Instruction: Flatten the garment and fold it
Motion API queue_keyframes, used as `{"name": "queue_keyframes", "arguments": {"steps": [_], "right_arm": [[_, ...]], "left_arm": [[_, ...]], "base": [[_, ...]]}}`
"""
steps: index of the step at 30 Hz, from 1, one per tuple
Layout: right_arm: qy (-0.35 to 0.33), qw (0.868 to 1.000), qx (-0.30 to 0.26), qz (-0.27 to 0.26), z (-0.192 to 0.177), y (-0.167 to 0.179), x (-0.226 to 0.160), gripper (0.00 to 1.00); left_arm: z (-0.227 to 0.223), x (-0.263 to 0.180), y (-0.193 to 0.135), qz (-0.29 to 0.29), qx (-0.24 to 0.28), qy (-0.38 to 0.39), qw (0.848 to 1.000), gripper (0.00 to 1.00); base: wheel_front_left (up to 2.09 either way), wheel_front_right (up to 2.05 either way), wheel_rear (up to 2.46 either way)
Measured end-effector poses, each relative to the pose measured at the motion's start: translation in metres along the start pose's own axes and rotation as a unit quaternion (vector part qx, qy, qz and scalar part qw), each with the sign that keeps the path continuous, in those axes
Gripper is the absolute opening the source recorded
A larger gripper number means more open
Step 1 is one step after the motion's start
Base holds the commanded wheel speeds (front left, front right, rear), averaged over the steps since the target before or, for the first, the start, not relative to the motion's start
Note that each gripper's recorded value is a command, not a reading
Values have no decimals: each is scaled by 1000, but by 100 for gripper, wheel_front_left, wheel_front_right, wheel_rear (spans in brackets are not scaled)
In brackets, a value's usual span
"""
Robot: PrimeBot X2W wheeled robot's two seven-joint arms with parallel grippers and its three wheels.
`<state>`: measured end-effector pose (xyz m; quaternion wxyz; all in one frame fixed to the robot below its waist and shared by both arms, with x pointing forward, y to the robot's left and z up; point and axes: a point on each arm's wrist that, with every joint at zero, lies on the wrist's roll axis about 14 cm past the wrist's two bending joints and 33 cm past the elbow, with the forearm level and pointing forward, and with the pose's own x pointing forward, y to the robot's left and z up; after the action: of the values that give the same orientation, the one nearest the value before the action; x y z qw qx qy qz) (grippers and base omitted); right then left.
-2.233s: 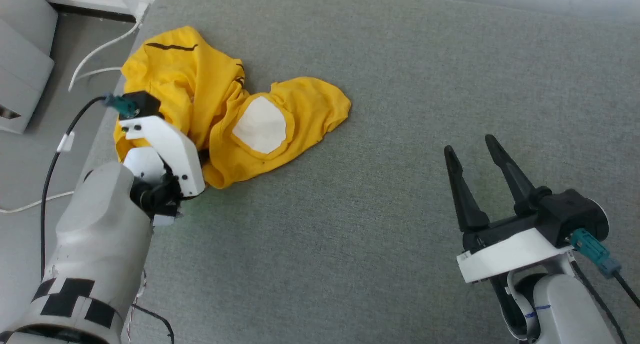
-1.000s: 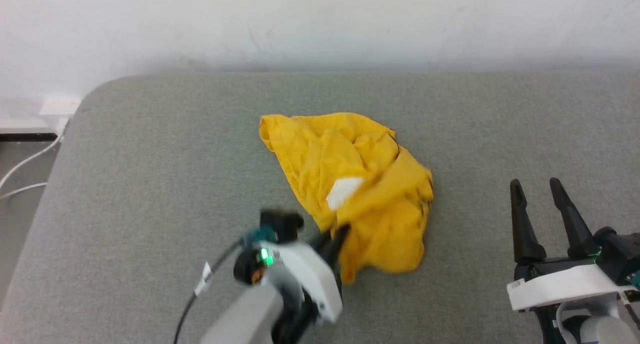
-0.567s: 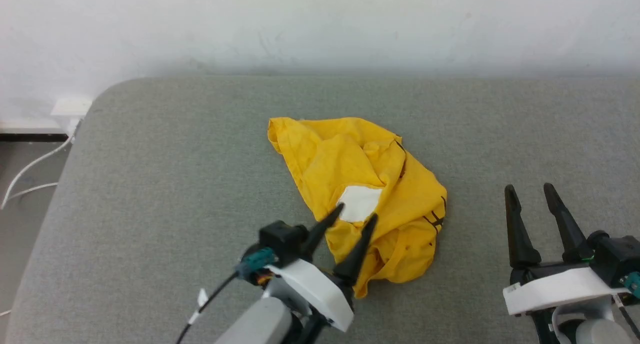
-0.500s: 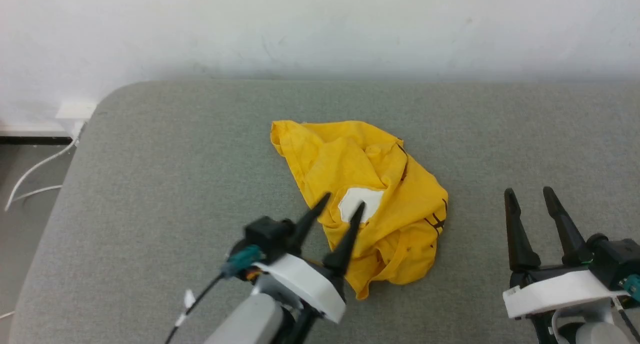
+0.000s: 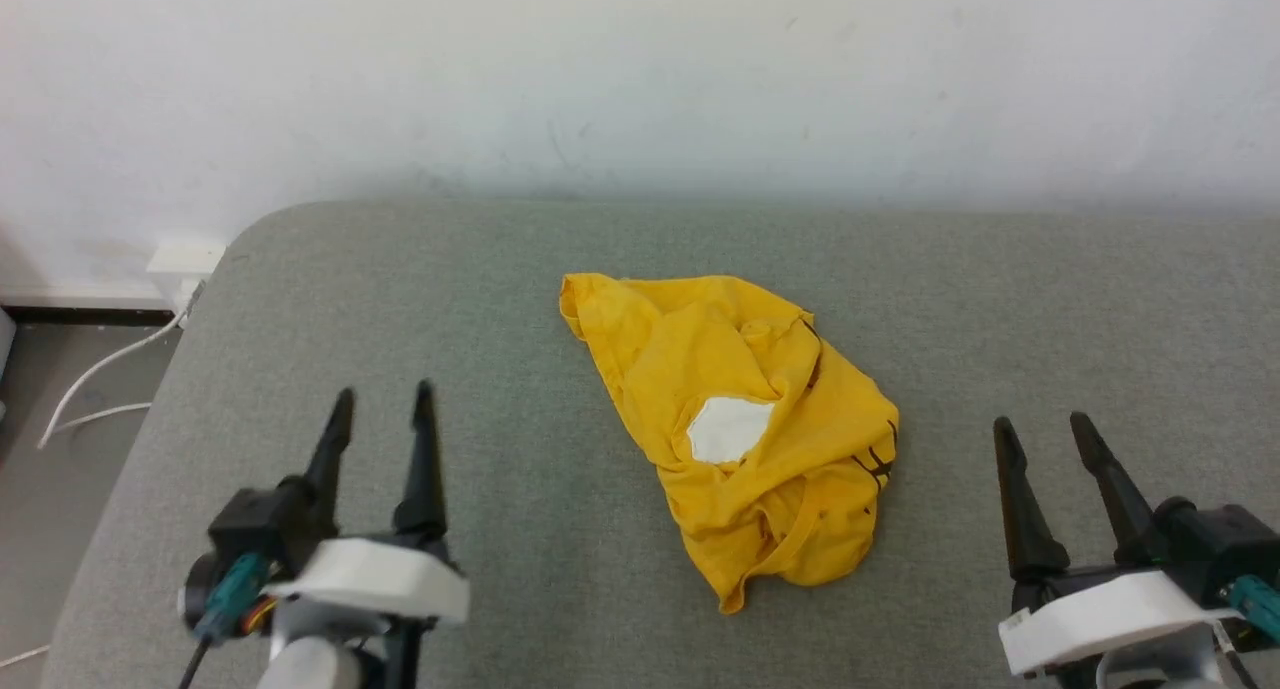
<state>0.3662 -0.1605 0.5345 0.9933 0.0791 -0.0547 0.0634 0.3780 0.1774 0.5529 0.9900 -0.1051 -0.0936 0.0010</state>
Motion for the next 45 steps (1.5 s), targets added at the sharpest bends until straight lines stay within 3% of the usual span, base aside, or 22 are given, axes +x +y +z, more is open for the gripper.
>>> {"name": "queue_keyframes", "arguments": {"steps": [5, 12, 19, 22, 26, 34, 35, 37, 40, 45], "right_arm": [[12, 1000, -5, -2, -3, 0, -9, 100], [60, 998, -4, 4, -18, 4, -17, 100], [166, 982, -3, 86, -51, 58, 0, 100], [206, 967, -21, 146, -57, 96, 11, 100], [263, 938, -66, 216, -70, 131, 19, 100], [386, 877, -138, 251, -109, 132, 25, 100], [398, 871, -145, 250, -114, 130, 24, 63], [409, 867, -132, 251, -118, 130, 24, 0], [391, 876, -126, 252, -113, 131, 32, 0], [297, 922, -88, 231, -73, 125, 58, 0]], "left_arm": [[-7, -18, 28, 34, 36, 15, 999, 100], [-15, -26, 34, 36, 53, 29, 998, 100], [-22, -31, 38, 41, 54, 40, 997, 100], [-25, -34, 40, 45, 52, 45, 997, 100], [-27, -34, 41, 49, 47, 48, 997, 100], [-32, -31, 44, 58, 39, 54, 996, 100], [-33, -31, 44, 58, 38, 55, 996, 100], [-34, -30, 43, 59, 34, 55, 996, 100], [-35, -29, 43, 59, 32, 57, 996, 100], [-36, -24, 40, 54, 33, 55, 996, 100]], "base": [[0, 0, 0], [0, 0, 0], [0, 0, 0], [0, 0, 0], [0, 0, 0], [0, 0, 0], [0, 0, 0], [0, 0, 0], [0, 0, 0], [0, 0, 0]]}}
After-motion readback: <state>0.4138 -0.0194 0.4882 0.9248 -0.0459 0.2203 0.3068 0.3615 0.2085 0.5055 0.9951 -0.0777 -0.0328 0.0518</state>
